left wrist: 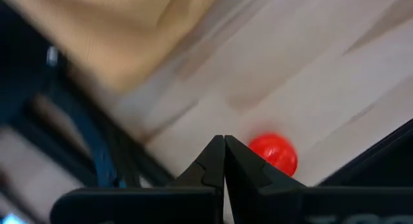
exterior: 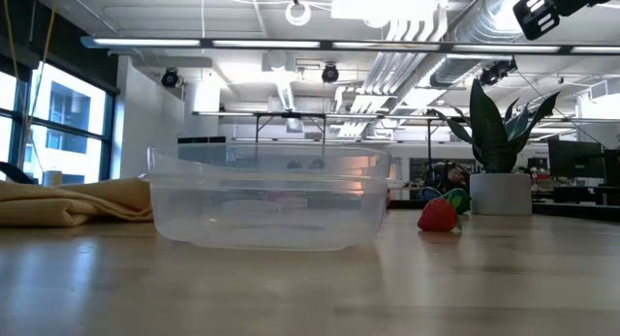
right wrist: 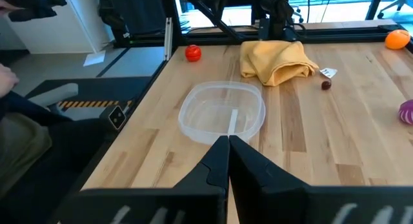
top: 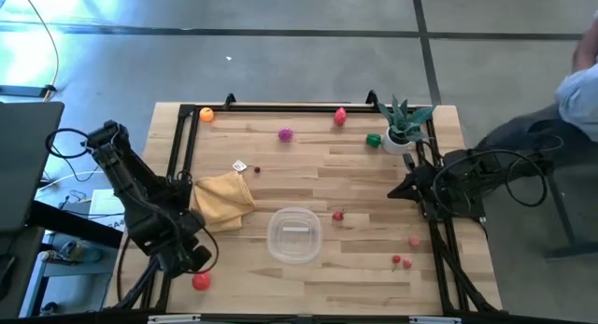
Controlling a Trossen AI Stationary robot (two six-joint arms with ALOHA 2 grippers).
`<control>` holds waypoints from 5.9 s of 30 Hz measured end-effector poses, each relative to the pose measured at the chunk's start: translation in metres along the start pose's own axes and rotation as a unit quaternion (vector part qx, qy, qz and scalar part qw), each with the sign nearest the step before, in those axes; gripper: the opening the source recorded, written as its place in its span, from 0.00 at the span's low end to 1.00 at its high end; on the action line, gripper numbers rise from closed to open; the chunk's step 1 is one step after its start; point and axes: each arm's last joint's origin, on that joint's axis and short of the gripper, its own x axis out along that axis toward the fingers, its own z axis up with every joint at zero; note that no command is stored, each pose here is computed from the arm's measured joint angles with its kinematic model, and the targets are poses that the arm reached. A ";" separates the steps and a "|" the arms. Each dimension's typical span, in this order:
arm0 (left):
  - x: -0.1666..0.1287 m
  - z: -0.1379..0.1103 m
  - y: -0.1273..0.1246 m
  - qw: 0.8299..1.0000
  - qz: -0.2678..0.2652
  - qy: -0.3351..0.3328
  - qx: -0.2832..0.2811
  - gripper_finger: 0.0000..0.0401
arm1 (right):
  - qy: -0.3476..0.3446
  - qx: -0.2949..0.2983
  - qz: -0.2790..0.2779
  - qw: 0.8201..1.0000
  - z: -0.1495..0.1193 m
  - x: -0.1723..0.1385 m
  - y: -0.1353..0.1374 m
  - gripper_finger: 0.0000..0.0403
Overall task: Pick and placing Produce into tupperware
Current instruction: Put the red tomato into the transparent bin
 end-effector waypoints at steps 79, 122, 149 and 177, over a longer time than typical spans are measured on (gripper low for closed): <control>0.094 -0.035 -0.069 0.914 -0.011 0.111 0.389 0.80 | 0.010 0.000 0.000 1.000 -0.002 0.000 0.000 0.00; 0.112 -0.036 -0.074 0.925 0.010 0.100 0.366 0.80 | 0.011 0.001 0.000 1.000 -0.002 0.000 0.000 0.00; 0.126 -0.038 -0.074 0.908 0.028 0.116 0.402 0.80 | 0.011 0.001 0.000 1.000 -0.002 0.000 0.000 0.00; 0.126 -0.036 -0.076 0.882 0.022 0.075 0.466 0.73 | 0.011 0.001 -0.001 1.000 -0.002 0.000 0.000 0.00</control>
